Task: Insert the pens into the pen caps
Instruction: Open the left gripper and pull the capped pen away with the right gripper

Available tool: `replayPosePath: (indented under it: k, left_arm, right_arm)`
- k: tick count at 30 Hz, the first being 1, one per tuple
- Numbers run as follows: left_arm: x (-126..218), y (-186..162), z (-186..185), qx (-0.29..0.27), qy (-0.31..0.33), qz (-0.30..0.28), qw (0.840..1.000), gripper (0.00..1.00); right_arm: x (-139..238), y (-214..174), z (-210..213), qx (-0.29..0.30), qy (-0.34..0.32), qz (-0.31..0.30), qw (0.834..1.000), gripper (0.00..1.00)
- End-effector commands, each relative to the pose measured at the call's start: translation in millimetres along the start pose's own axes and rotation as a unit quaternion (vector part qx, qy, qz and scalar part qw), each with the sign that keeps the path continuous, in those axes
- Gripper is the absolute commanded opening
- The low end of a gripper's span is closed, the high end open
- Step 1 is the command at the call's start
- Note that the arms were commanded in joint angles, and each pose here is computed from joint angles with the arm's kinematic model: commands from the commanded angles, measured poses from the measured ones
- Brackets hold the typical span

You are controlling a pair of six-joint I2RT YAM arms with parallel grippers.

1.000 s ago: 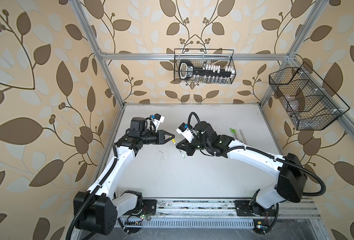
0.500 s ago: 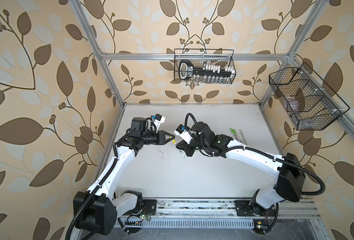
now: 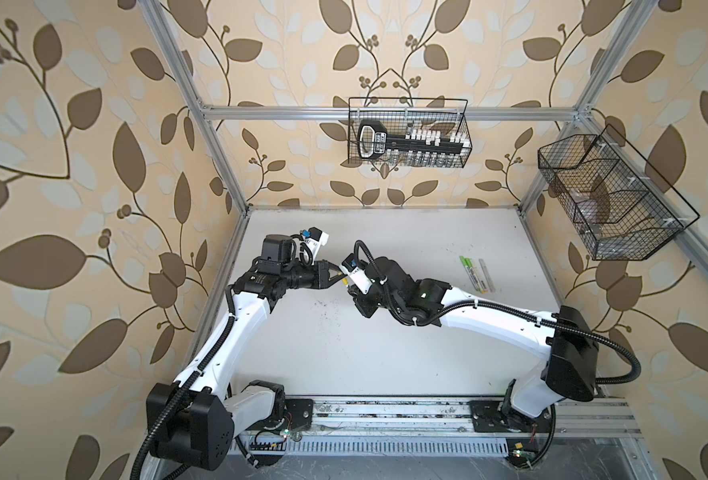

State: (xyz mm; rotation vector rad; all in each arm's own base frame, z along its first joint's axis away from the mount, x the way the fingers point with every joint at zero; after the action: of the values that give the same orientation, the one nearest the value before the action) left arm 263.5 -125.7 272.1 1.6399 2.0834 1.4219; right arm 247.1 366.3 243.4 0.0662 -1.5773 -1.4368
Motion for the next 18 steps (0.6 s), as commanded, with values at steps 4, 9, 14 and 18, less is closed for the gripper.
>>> replayPosePath:
  k: [4, 9, 14, 18]
  left_arm:
    - [-3, -21, -31, 0.032, -0.098, 0.051, 0.993, 0.0]
    - [-2, -19, -32, 0.03, -0.098, 0.05, 0.993, 0.02]
    - [5, -16, -33, 0.018, -0.072, 0.037, 0.997, 0.26]
    - [11, -11, -33, 0.012, -0.057, 0.019, 0.998, 0.44]
  right_arm:
    - [17, 69, 21, -0.025, 0.033, -0.14, 0.989, 0.01]
    - [23, 69, 14, -0.022, 0.073, -0.12, 0.99, 0.01]
    - [18, 57, 1, -0.032, 0.119, -0.075, 0.99, 0.01]
    - [17, 46, -8, -0.036, 0.128, -0.043, 0.99, 0.02]
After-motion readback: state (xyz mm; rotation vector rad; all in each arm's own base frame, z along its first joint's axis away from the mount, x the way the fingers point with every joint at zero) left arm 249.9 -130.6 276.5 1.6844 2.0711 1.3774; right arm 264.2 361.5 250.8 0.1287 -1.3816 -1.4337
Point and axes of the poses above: each gripper's point midway between its finger pads, its own x axis back along the fingers, its own z axis along the line the jaws close on, y = z × x, the point moved 6 cm from there along x, back along the fingers, and after that the axes turned 12 degrees about -x, right-handed, at the moved point
